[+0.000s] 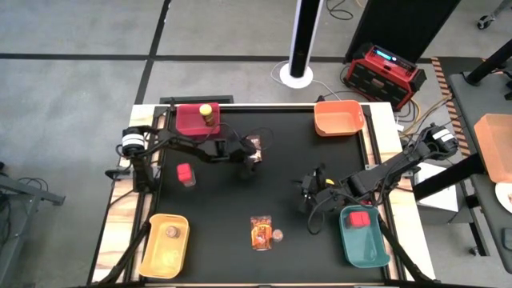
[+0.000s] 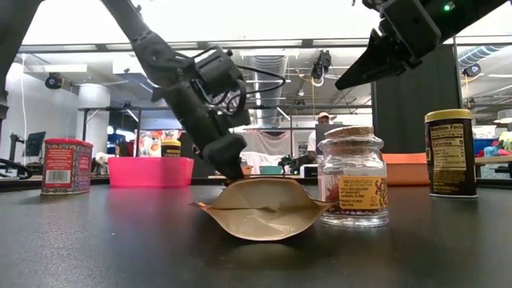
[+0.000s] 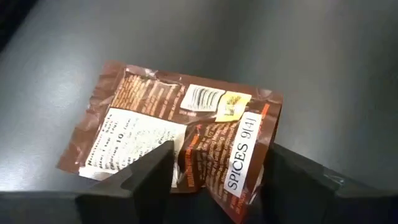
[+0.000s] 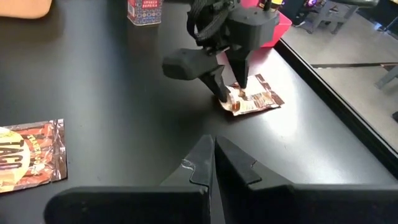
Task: Sort spices by type
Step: Put the top orange seasoning bag into the orange bin
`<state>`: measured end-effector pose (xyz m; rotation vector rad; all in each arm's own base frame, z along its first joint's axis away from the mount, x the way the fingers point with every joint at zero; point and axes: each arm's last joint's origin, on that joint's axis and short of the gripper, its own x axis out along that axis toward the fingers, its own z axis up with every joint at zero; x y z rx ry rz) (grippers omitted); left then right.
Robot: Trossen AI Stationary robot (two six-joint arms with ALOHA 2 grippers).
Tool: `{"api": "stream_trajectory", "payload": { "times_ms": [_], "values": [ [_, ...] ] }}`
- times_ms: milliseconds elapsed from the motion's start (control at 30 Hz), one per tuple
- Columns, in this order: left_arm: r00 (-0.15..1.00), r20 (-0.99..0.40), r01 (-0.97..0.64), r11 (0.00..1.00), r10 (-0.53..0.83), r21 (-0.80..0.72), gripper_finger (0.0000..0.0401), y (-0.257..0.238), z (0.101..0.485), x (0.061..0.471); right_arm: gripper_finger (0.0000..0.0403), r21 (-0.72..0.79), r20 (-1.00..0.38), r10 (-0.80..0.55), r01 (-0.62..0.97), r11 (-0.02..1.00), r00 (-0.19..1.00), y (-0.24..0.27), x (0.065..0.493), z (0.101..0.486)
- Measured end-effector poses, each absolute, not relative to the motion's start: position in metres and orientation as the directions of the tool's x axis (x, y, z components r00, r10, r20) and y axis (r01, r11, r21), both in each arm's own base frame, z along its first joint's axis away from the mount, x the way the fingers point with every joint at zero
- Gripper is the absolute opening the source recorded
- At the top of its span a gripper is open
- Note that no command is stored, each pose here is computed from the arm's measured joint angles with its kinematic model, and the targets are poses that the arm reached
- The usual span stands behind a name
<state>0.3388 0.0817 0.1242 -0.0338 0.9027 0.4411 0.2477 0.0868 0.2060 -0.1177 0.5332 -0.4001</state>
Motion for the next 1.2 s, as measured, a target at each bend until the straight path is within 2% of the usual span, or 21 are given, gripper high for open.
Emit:
{"api": "stream_trajectory", "payload": {
  "times_ms": [167,467,667,867,1000,1100,1200],
  "values": [
    [0.536,-0.767,-0.393,0.909,0.352,0.142,0.0170,0.082,0.122,0.339,0.0009,-0.214,-0.474,-0.401,0.340,0.916,0.784,0.087,0.247,0.206],
    [0.542,-0.763,-0.414,0.902,0.352,0.121,0.0019,0.082,0.124,0.339,0.0009,-0.201,-0.475,-0.402,0.348,0.916,0.783,0.087,0.247,0.205],
    [0.555,-0.760,-0.395,0.911,0.337,0.115,0.0025,0.074,0.135,0.337,0.0009,-0.196,-0.476,-0.398,0.347,0.917,0.784,0.088,0.247,0.205],
    [0.705,-0.651,-0.290,0.952,0.281,0.096,0.0016,0.044,0.184,0.334,0.0009,-0.223,-0.475,-0.388,0.319,0.921,0.789,0.091,0.246,0.205],
    [0.852,-0.509,-0.122,0.992,0.124,0.037,0.0020,0.018,0.226,0.327,0.0009,-0.296,-0.456,-0.401,0.290,0.910,0.795,0.097,0.243,0.206],
    [0.932,-0.344,0.117,0.993,-0.112,-0.007,0.0022,-0.003,0.253,0.317,0.0009,-0.356,-0.417,-0.428,0.288,0.889,0.802,0.106,0.238,0.208],
    [0.919,-0.154,0.365,0.931,-0.362,-0.006,0.0022,-0.020,0.270,0.302,0.0009,-0.416,-0.381,-0.420,0.253,0.873,0.824,0.120,0.232,0.210]
  ]
}}
